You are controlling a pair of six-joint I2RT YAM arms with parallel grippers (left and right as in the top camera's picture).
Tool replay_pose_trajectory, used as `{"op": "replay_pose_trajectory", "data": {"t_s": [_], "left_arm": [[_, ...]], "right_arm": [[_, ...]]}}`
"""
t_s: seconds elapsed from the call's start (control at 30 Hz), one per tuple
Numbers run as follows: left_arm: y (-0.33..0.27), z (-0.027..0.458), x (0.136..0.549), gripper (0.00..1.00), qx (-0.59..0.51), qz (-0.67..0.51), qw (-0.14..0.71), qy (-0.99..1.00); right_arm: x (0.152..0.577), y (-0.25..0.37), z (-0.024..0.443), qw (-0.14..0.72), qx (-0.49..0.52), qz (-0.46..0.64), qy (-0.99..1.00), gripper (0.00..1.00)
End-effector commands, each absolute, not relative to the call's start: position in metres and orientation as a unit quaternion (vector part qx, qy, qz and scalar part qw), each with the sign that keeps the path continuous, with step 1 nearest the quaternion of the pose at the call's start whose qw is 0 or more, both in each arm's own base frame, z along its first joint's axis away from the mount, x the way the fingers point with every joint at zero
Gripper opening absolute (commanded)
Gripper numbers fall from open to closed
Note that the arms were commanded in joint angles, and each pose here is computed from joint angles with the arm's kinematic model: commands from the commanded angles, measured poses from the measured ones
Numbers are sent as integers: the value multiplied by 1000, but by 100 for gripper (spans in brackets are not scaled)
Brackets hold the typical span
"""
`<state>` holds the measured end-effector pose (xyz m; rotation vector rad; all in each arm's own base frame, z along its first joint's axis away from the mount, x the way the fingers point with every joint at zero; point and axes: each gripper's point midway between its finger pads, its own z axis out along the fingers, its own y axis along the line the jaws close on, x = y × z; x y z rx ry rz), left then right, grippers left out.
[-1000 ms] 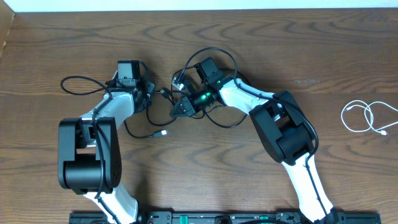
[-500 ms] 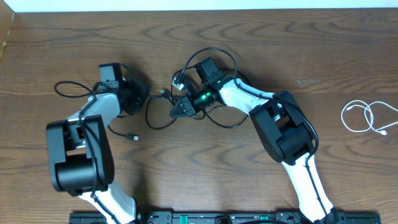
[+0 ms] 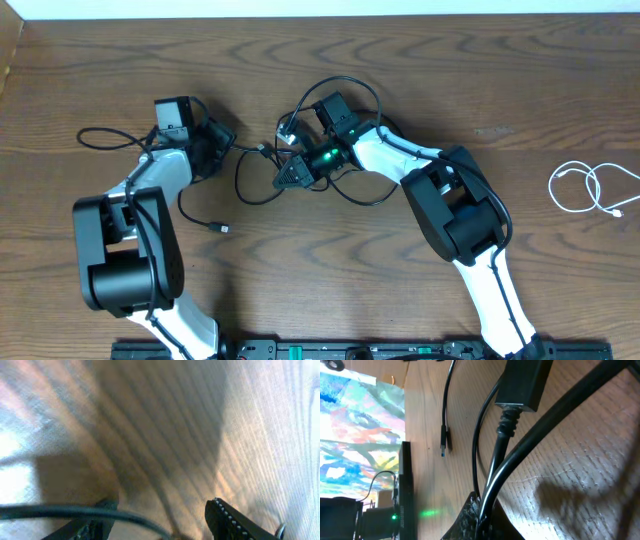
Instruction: Untangle cables
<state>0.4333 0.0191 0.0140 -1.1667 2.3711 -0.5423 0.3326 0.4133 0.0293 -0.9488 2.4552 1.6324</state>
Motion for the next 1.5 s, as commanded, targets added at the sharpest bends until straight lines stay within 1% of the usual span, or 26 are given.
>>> {"op": "replay_pose_trajectory", "data": {"t_s": [0.0, 0.13, 0.17, 0.2, 0.27, 0.3, 0.43, 0.57, 0.67, 0.87, 1.03, 1.27, 1.47], "left_arm": [[12, -30, 414, 63, -418, -156, 178, 877], [2, -43, 412, 62, -409, -149, 168, 884], [1, -47, 410, 57, -409, -148, 164, 885], [1, -50, 410, 54, -409, -147, 161, 886], [1, -51, 409, 25, -412, -151, 158, 885], [1, -49, 410, 8, -411, -155, 159, 884], [-9, -35, 413, 7, -383, -204, 155, 888], [-20, -5, 408, 8, -354, -283, 137, 881], [-6, -1, 396, 8, -360, -272, 126, 883], [24, -3, 394, 8, -386, -253, 138, 877], [38, -3, 392, 8, -401, -250, 141, 870], [40, -3, 392, 8, -404, -249, 141, 869], [40, -3, 392, 8, -404, -249, 141, 869]], "right_arm": [[326, 416, 26, 19, -318, 529, 787, 1], [325, 416, 26, 19, -318, 529, 786, 1], [325, 416, 26, 19, -318, 529, 786, 1], [325, 416, 26, 18, -318, 529, 787, 1], [325, 416, 26, 18, -318, 529, 787, 1], [325, 416, 26, 19, -318, 529, 787, 1], [325, 416, 26, 19, -318, 529, 786, 1], [325, 416, 30, 17, -318, 533, 784, 1], [326, 414, 48, 19, -320, 551, 770, 1], [334, 408, 108, 64, -335, 564, 752, 1], [341, 401, 175, 136, -361, 563, 731, 1], [350, 379, 259, 249, -376, 532, 717, 1], [346, 354, 313, 303, -378, 528, 697, 1]]}}
